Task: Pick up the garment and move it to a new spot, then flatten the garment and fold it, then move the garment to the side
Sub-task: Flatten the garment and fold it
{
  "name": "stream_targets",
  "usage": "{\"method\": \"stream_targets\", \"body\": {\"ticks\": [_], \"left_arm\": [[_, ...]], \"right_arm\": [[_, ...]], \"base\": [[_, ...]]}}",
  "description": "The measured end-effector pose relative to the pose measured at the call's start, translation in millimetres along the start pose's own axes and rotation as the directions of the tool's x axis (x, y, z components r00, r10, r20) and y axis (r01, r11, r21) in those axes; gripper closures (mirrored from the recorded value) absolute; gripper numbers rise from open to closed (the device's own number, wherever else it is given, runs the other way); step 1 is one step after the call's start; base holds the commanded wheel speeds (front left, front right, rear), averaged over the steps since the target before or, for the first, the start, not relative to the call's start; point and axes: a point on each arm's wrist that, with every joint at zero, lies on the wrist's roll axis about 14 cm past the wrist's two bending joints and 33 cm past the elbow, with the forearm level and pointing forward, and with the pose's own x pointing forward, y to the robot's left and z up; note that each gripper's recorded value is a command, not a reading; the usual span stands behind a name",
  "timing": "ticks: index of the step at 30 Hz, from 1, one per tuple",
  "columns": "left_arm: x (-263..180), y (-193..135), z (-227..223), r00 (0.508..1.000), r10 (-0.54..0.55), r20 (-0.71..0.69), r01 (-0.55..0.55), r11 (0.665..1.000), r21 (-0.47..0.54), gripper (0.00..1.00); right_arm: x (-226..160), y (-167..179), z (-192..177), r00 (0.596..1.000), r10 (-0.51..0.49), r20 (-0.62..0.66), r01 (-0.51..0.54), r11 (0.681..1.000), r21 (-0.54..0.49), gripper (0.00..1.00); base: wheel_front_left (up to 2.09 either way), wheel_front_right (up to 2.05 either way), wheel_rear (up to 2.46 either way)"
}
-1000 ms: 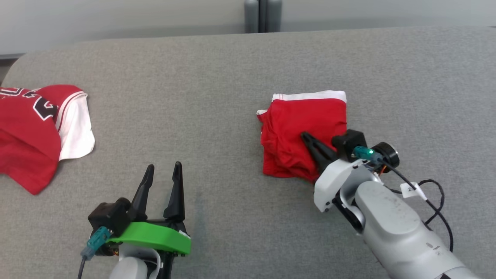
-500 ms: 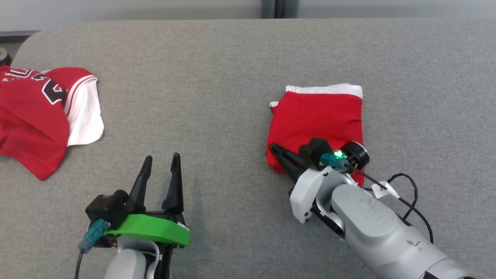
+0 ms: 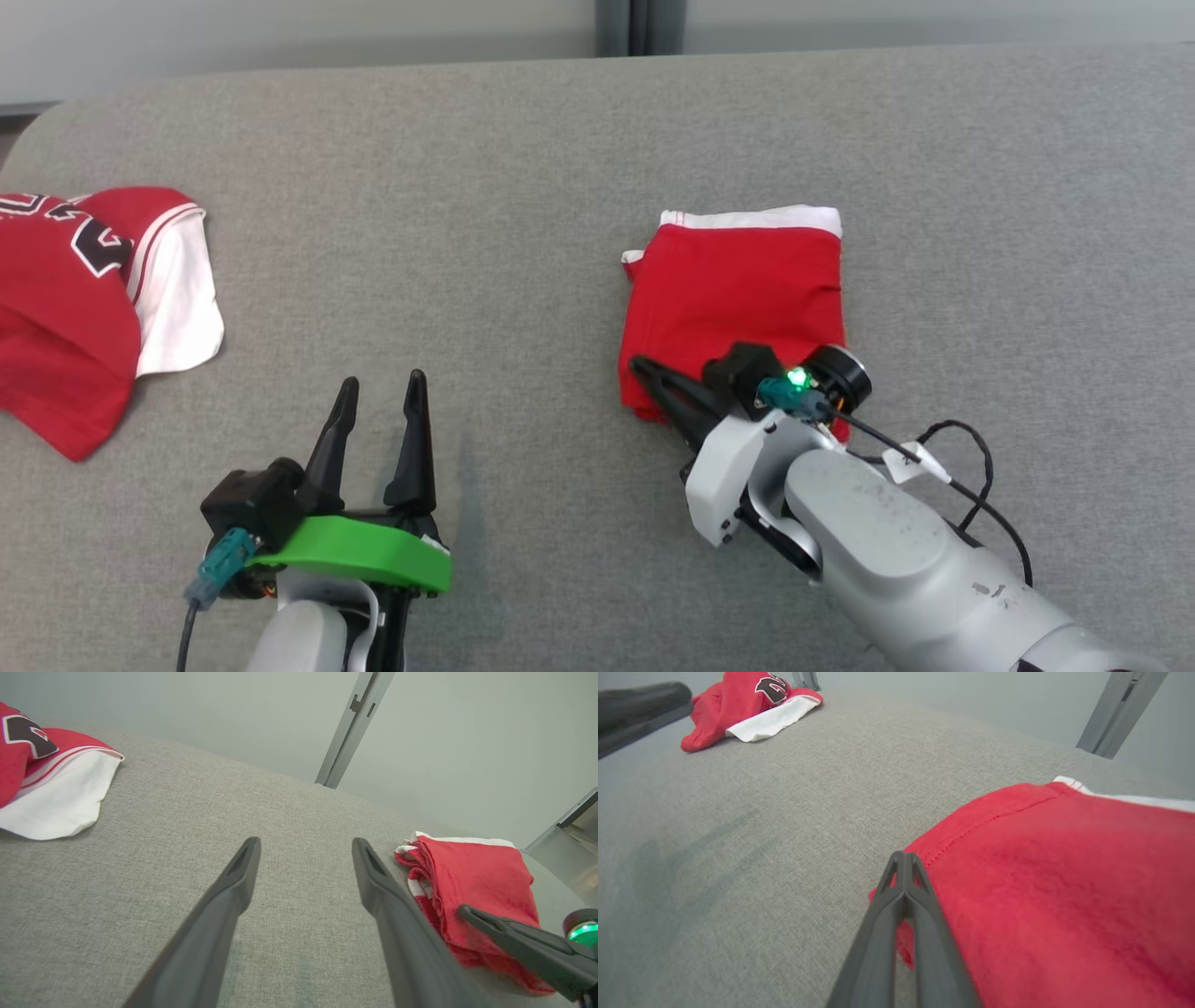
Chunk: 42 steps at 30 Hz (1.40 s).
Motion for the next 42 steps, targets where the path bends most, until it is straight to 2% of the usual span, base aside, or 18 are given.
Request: {"method": "stream_targets", "body": {"ticks": [1,3,4,5,10,13,19,25,29,34,42], "left_arm": [[0.3,-2.5,0.7,1.0,-0.008,0.002,0.008,1.0,0.004,0.0],[0.2,-5.7,2.2,1.0,-0.018,0.004,0.018,1.0,0.016,0.0],[0.2,-6.4,3.8,1.0,-0.019,0.008,0.019,1.0,0.018,0.0],[0.2,-7.1,6.0,1.0,-0.021,0.014,0.021,1.0,0.022,0.0],[-0.4,-12.2,13.8,0.999,-0.036,0.032,0.034,0.998,0.043,0.0],[-1.4,-19.1,16.4,0.998,-0.058,0.036,0.055,0.996,0.073,0.0],[-10.7,-21.5,16.7,0.998,-0.053,0.037,0.049,0.995,0.088,0.0],[-24.3,-17.8,10.4,0.999,-0.033,0.021,0.03,0.995,0.1,0.0],[-33.6,-13.1,6.2,1.0,-0.013,0.011,0.012,0.994,0.105,0.0],[-42.1,-6.4,1.4,1.0,0.012,-0.001,-0.012,0.995,0.102,0.0],[-42.3,-6.0,0.3,1.0,0.015,-0.003,-0.015,0.995,0.102,0.0]], "right_arm": [[-0.8,-3.2,8.8,1.0,-0.012,0.026,0.012,1.0,-0.005,0.86],[-4.8,-8.8,22.5,0.997,-0.039,0.07,0.039,0.999,0.004,0.53],[-8.6,-12.3,27.3,0.994,-0.059,0.089,0.058,0.998,0.016,0.11],[-12.8,-16.3,32.2,0.991,-0.08,0.108,0.078,0.997,0.024,0.0],[-38.7,-43.6,55.8,0.959,-0.205,0.198,0.197,0.979,0.059,0.0],[-61.3,-63.9,60.9,0.927,-0.298,0.229,0.285,0.954,0.089,0.0],[-116.5,-99.3,57.8,0.841,-0.476,0.259,0.456,0.88,0.136,0.0],[-162.1,-112.7,42.3,0.773,-0.583,0.25,0.561,0.812,0.161,0.0],[-183.3,-114.0,27.2,0.745,-0.628,0.224,0.598,0.778,0.192,0.0],[-194.3,-109.8,12.6,0.736,-0.648,0.194,0.61,0.76,0.224,0.0],[-193.0,-108.7,11.7,0.742,-0.643,0.192,0.61,0.765,0.206,0.0]], "base": [[0.0,0.0,0.0],[0.0,0.0,0.0],[0.0,0.0,0.0],[0.0,0.0,0.0],[0.0,0.0,0.0],[0.0,0.0,0.0],[0.0,0.0,0.0],[0.0,0.0,0.0],[0.0,0.0,0.0],[0.0,0.0,0.0],[0.0,0.0,0.0]]}}
